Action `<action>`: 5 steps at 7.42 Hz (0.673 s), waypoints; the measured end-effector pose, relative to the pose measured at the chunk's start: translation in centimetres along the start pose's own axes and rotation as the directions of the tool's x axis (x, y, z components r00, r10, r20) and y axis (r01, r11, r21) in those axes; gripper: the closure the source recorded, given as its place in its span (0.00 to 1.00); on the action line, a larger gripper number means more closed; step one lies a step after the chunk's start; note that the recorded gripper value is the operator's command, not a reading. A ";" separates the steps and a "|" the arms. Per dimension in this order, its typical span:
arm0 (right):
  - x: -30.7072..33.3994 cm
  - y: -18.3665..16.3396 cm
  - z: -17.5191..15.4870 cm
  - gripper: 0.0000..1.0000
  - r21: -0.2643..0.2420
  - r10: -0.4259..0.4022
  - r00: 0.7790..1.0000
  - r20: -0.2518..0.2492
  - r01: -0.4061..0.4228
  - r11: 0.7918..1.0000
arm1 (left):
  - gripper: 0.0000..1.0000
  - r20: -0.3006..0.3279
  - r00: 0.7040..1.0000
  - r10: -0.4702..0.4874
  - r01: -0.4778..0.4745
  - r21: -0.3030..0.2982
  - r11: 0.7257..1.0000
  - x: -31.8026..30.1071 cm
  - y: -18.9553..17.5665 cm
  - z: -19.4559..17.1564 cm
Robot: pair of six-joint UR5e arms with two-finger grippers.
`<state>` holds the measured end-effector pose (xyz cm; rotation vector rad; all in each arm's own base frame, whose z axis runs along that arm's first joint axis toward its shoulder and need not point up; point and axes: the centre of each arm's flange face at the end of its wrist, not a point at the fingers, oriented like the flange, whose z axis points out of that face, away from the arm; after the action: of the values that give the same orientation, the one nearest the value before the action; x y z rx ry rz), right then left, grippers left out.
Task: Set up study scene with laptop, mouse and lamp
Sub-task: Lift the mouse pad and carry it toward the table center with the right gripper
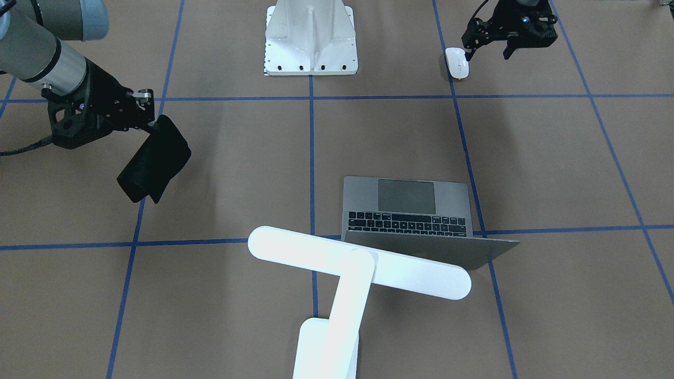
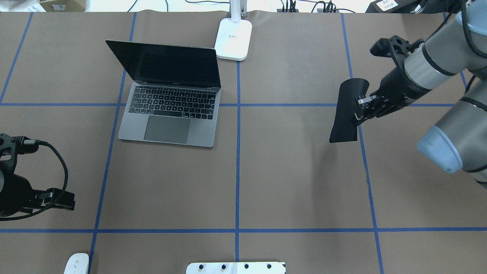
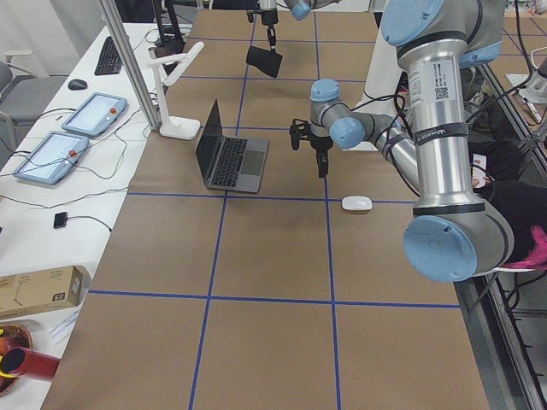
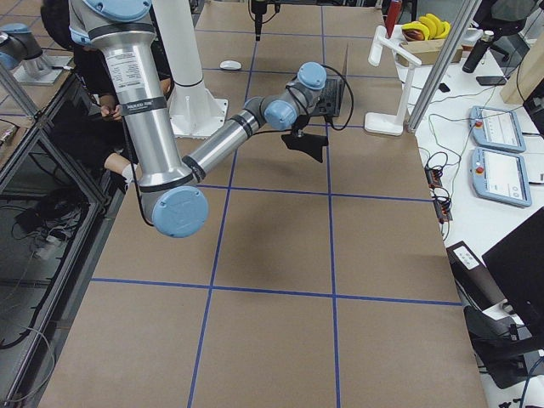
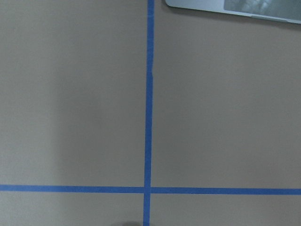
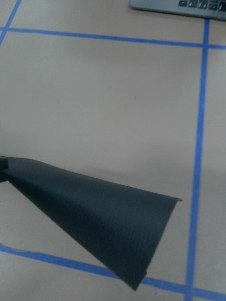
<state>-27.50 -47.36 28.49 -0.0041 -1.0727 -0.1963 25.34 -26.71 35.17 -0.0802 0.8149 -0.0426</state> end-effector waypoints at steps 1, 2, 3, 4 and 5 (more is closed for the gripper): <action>-2.4 -1.4 -0.8 0.89 -0.003 -0.007 1.000 -0.015 0.007 1.000 | 0.01 0.006 1.000 -0.001 0.001 -0.009 1.000 -0.4 0.3 0.2; -3.9 -2.7 -1.0 0.89 -0.013 -0.026 0.999 -0.033 0.025 1.000 | 0.01 0.008 1.000 0.005 -0.005 -0.022 1.000 -0.6 0.7 0.6; -5.2 -4.3 -0.8 0.89 -0.034 -0.049 0.997 -0.052 0.047 0.998 | 0.01 0.015 1.000 0.014 -0.014 -0.039 0.999 -0.7 1.2 1.1; -6.7 -5.8 -0.5 0.89 -0.070 -0.071 0.995 -0.076 0.066 0.995 | 0.01 0.026 0.999 0.022 -0.020 -0.055 0.998 -1.0 1.7 1.7; -8.1 -6.9 -0.4 0.89 -0.113 -0.095 0.990 -0.103 0.083 0.990 | 0.01 0.035 0.999 0.027 -0.025 -0.067 0.997 -1.5 2.1 2.1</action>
<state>-31.97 -52.90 20.58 -0.0430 -0.9534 -0.3317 25.87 -24.38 37.48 -0.1326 0.7817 0.0105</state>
